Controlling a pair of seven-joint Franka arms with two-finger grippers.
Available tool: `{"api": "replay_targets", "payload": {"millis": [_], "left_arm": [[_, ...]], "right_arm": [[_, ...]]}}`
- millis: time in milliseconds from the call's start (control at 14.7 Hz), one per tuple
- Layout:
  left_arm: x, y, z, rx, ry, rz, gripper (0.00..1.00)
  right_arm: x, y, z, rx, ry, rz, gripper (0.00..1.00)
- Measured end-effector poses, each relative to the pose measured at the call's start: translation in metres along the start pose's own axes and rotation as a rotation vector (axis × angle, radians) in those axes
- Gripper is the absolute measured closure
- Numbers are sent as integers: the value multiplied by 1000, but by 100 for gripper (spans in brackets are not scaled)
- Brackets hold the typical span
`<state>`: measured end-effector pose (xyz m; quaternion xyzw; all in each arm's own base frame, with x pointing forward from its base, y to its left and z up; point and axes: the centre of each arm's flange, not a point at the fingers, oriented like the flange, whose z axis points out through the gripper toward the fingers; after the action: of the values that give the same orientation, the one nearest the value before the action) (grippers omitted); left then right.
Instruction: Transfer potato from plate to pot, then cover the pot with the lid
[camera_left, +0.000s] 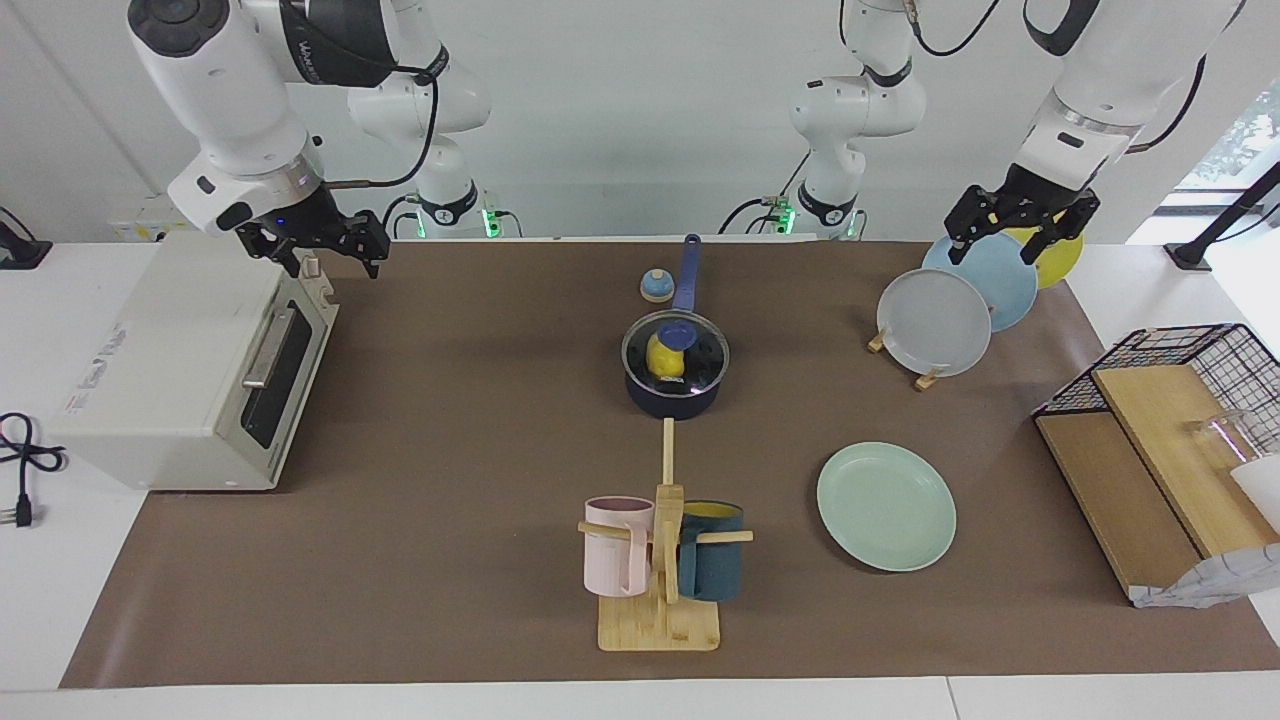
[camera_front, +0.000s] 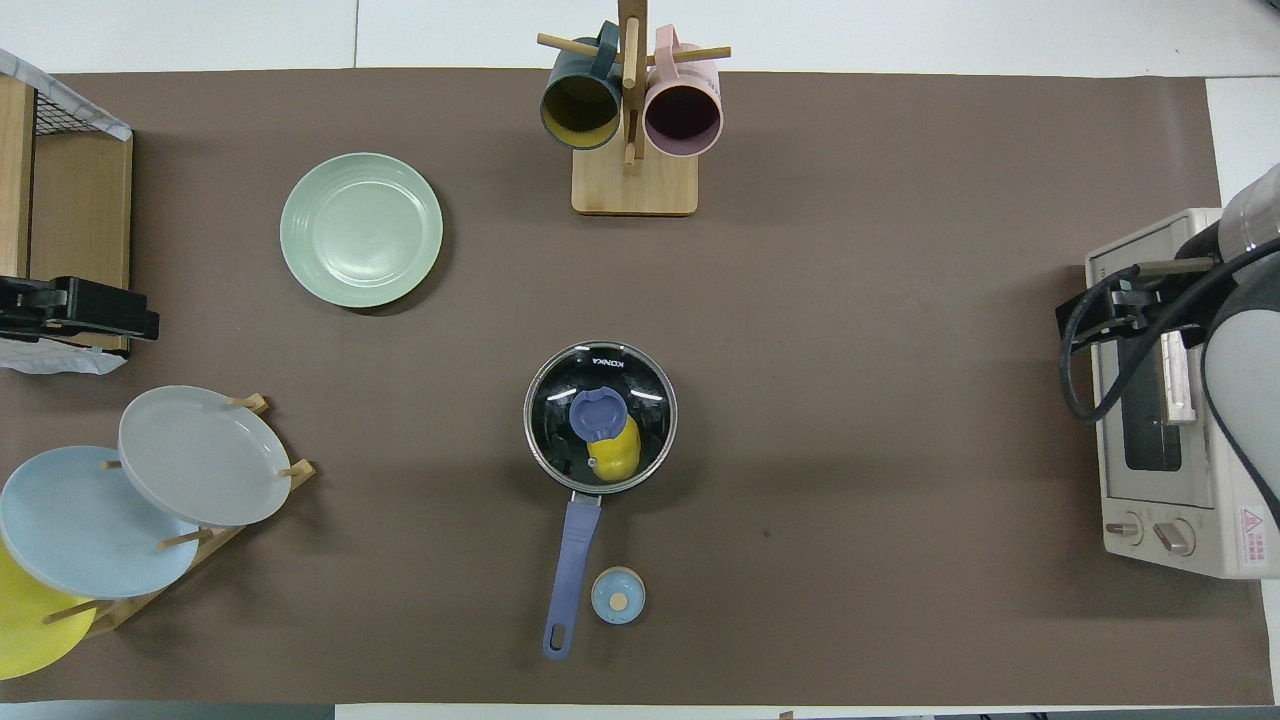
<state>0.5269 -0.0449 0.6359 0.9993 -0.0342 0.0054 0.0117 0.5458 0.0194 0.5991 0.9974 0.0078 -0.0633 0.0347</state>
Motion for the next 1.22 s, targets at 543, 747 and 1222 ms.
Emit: {"api": "replay_targets", "payload": {"millis": [543, 747, 1222], "left_arm": [[0, -4, 0, 0, -3, -7, 0], [-2, -3, 0, 0, -12, -6, 0], [-3, -3, 0, 0, -14, -5, 0]], "right_arm": [[4, 0, -2, 2, 33, 0, 0], [4, 0, -2, 2, 34, 0, 0], [6, 20, -4, 6, 57, 21, 0]]}}
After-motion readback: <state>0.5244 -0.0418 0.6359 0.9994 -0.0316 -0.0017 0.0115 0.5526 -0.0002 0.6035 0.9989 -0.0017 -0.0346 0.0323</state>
